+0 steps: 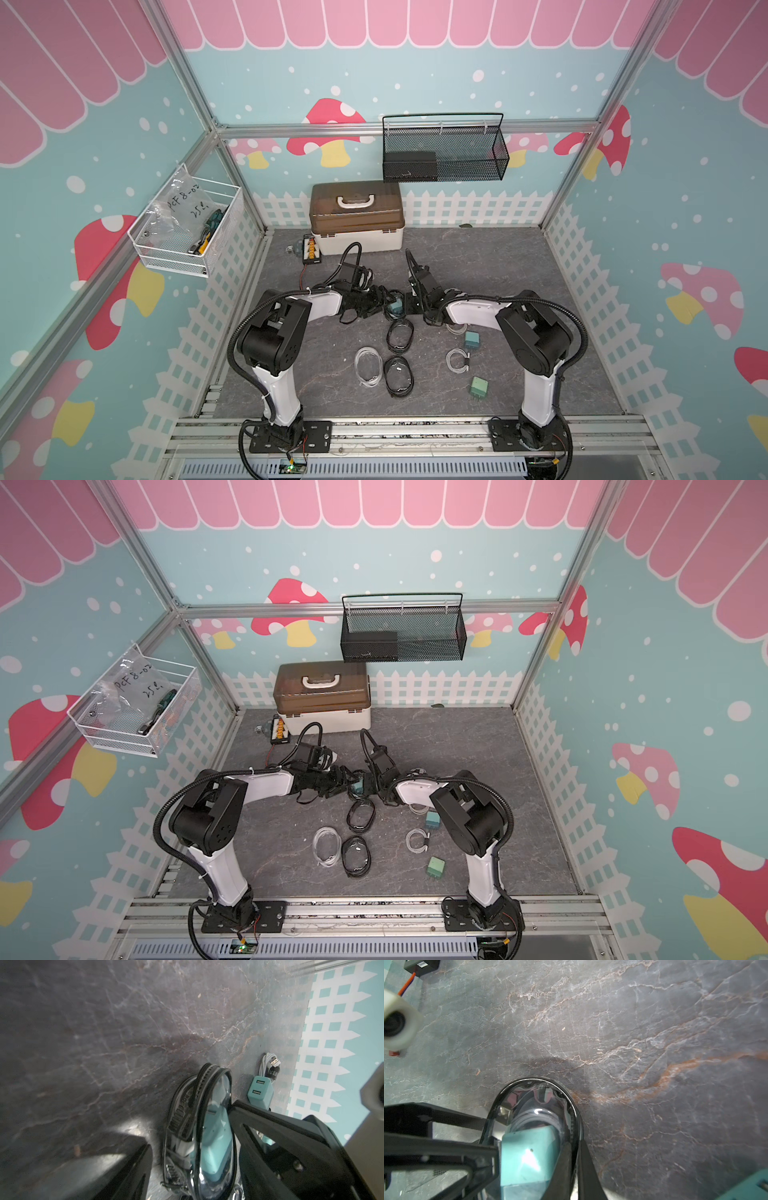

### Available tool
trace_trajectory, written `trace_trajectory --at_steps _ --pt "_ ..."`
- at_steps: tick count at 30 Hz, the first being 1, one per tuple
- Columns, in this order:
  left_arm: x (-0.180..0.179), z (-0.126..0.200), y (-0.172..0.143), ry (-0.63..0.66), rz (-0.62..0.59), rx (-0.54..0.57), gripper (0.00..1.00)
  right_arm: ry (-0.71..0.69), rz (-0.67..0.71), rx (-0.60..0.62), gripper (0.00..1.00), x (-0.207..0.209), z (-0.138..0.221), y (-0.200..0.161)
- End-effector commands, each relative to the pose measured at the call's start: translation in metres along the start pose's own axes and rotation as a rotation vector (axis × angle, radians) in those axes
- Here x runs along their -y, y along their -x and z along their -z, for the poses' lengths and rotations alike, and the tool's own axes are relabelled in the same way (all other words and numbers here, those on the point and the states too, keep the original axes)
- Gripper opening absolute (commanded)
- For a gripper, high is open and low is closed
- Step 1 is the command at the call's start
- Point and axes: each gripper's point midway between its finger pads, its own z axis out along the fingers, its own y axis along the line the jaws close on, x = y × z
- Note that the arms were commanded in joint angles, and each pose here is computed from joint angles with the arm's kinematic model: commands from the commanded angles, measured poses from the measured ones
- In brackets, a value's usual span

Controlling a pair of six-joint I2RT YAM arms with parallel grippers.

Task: Pack away charging kits
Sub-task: Pick up the storage bag at the center of the board.

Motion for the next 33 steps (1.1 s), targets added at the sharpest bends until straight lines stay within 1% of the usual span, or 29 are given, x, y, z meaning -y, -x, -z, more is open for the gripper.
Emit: trace_trajectory --at_steps 1,5,9,14,22,27,33 --pt "0.002 -0.008 0.0 -0.023 0.004 -0.03 0.69 -0.03 -0.016 -0.087 0.08 0.014 -0.013 -0.031" --pt "0.001 -0.015 -0.002 -0.038 0.021 -0.06 0.62 -0.035 -0.018 -0.087 0.08 0.016 -0.015 -0.032" --pt "-0.001 -0.019 -0.005 -0.046 0.036 -0.085 0.58 -0.035 -0.019 -0.086 0.07 0.016 -0.015 -0.031" --pt "-0.004 -0.023 -0.009 -0.046 0.059 -0.115 0.56 -0.028 -0.02 -0.075 0.07 0.014 -0.012 -0.028" --pt "-0.017 -0.033 -0.018 -0.013 0.104 -0.182 0.58 -0.022 -0.029 -0.071 0.07 0.013 -0.016 -0.028" --pt "-0.019 -0.039 -0.024 -0.003 0.113 -0.213 0.51 -0.018 -0.037 -0.064 0.07 0.011 -0.016 -0.026" --pt "-0.023 -0.047 -0.031 0.017 0.119 -0.246 0.39 -0.02 -0.042 -0.054 0.07 0.011 -0.015 -0.022"
